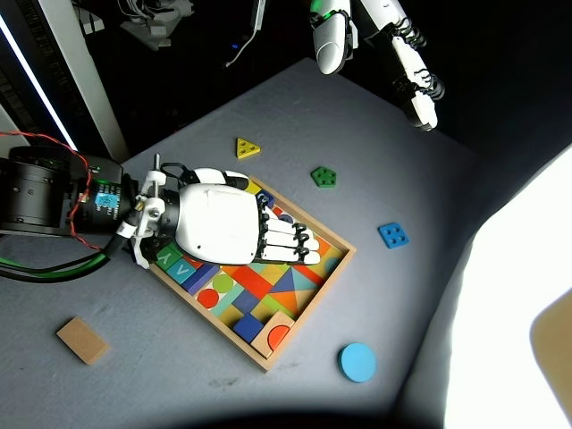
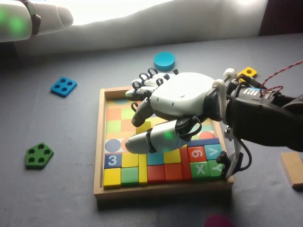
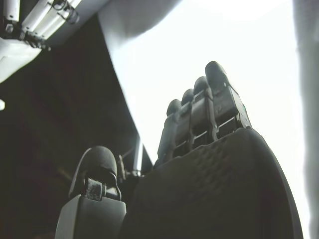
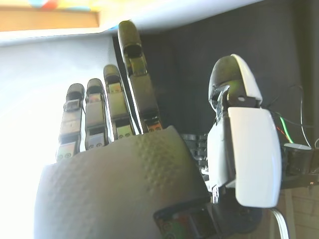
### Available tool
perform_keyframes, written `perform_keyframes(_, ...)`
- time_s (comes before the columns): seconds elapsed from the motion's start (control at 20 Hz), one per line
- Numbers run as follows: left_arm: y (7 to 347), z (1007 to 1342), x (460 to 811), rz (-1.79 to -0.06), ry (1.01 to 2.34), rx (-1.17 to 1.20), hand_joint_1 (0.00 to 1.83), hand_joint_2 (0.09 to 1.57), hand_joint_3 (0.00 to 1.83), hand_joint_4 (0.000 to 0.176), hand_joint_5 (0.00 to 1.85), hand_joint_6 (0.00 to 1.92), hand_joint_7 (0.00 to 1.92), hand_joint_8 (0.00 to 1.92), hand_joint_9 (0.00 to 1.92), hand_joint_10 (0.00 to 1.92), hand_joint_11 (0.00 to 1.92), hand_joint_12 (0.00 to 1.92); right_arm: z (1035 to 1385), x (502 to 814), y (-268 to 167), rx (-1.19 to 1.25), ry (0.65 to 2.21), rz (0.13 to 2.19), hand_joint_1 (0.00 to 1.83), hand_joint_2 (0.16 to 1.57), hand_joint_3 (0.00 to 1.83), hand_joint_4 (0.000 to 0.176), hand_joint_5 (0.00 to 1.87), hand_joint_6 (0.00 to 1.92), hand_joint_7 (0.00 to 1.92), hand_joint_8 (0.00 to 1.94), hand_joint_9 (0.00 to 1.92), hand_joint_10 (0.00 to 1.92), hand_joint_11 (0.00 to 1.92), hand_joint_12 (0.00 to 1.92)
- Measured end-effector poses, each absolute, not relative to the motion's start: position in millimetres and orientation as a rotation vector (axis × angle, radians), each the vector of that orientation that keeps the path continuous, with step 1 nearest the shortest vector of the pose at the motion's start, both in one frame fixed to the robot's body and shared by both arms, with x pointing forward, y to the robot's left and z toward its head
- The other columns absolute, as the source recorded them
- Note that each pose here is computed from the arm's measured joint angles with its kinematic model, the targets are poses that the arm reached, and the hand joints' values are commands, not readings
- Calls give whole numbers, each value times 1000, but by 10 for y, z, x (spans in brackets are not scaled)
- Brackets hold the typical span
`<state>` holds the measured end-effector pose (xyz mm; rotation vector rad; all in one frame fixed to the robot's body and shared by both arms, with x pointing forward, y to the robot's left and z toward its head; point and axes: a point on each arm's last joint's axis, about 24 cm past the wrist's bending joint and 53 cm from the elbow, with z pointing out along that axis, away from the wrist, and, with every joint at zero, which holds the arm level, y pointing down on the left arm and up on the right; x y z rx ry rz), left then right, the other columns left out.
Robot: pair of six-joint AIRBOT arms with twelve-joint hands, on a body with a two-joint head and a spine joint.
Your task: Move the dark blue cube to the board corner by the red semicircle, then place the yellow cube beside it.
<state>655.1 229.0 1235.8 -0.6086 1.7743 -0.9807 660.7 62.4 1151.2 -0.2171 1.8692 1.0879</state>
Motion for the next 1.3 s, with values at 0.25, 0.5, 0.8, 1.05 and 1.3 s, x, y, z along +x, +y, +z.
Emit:
perform_keyframes(0.25,2295,12358,6555,-980,1774,-609,0,1309,2,0,37,1,23,1,44,2,0,353,11409,6592,602,-215,1887,1080,0,1157,3,0,664,71,139,6,0,0,0,0)
perform_keyframes(0.5,2296,12358,6555,-979,1774,-608,0,1309,2,0,46,3,27,2,48,3,0,370,11409,6652,521,-213,1881,1055,0,1159,3,0,674,75,138,3,0,0,0,0)
perform_keyframes(0.8,2294,12358,6554,-980,1775,-608,0,1310,2,0,53,6,36,4,54,2,0,398,11414,6814,291,-183,1869,1004,0,1153,0,1,662,68,147,10,0,0,0,0)
perform_keyframes(1.05,2296,12358,6555,-979,1774,-608,0,1308,1,0,58,9,49,6,62,2,0,431,11395,6931,110,-158,1865,965,0,1158,2,0,654,64,134,6,0,0,0,0)
perform_keyframes(1.3,2294,12358,6554,-980,1775,-608,0,1316,0,0,59,1,53,1,64,5,0,401,11406,7100,-108,-116,1853,923,0,1163,3,0,675,71,129,2,0,0,0,0)
